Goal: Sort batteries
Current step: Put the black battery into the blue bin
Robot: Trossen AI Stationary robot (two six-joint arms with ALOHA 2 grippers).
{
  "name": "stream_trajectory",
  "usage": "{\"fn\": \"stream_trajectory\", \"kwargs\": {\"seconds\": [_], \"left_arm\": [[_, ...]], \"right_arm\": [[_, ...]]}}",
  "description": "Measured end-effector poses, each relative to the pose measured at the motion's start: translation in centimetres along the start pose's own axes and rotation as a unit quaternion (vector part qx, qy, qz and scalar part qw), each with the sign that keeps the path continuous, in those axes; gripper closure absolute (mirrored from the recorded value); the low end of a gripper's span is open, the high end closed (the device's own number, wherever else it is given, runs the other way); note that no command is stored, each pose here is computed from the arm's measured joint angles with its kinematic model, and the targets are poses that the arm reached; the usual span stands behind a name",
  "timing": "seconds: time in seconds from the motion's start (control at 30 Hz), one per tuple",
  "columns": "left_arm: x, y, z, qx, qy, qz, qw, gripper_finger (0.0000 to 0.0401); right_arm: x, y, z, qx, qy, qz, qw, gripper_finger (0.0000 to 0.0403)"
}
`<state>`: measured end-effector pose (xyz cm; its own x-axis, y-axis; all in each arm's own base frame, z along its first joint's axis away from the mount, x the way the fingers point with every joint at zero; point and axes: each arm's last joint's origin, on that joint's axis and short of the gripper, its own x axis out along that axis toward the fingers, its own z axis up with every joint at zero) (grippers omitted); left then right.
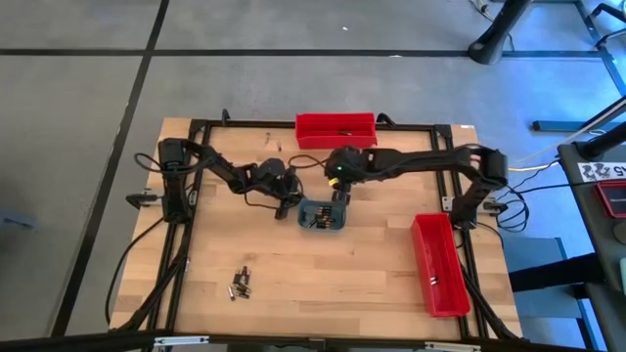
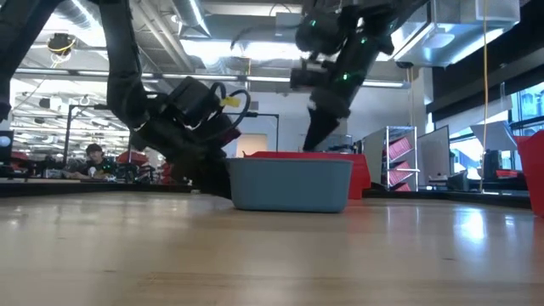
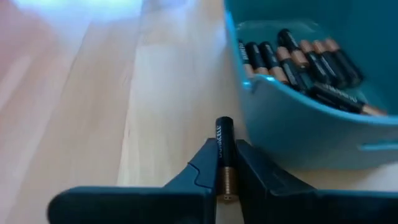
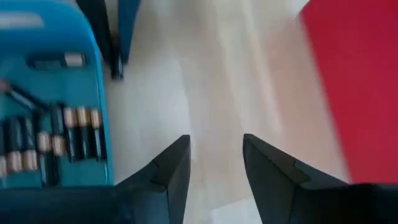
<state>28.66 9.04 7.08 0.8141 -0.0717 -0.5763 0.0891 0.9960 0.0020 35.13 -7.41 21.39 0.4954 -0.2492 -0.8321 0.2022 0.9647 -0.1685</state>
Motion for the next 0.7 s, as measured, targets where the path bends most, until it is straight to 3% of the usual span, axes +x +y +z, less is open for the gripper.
{"fn": "stream_trajectory", "kwargs": {"seconds": [0.1, 0.2, 0.37, 0.57, 0.7], "left_arm": [[-1.4, 0.2, 0.3, -0.023, 0.024, 0.034, 0.999, 0.0377], [-3.4, 0.1, 0.9, -0.009, 0.043, 0.095, 0.995, 0.0377], [-7.1, -0.3, 2.8, 0.014, 0.029, 0.156, 0.987, 0.0378], [-9.2, -1.3, 4.5, 0.036, -0.007, 0.159, 0.987, 0.0376], [-9.5, -2.3, 5.3, 0.058, -0.030, 0.146, 0.987, 0.0377]], "right_arm": [[-0.6, 0.0, -0.7, 0.003, -0.050, -0.001, 0.999, 0.0253], [0.3, 0.2, -1.9, 0.032, -0.125, -0.004, 0.992, 0.0253], [1.6, 0.7, -2.3, 0.075, -0.263, 0.036, 0.961, 0.0253], [2.5, 1.0, -0.8, 0.058, -0.324, 0.081, 0.941, 0.0249], [3.3, 1.2, 0.7, 0.041, -0.319, 0.109, 0.941, 0.0218]]}}
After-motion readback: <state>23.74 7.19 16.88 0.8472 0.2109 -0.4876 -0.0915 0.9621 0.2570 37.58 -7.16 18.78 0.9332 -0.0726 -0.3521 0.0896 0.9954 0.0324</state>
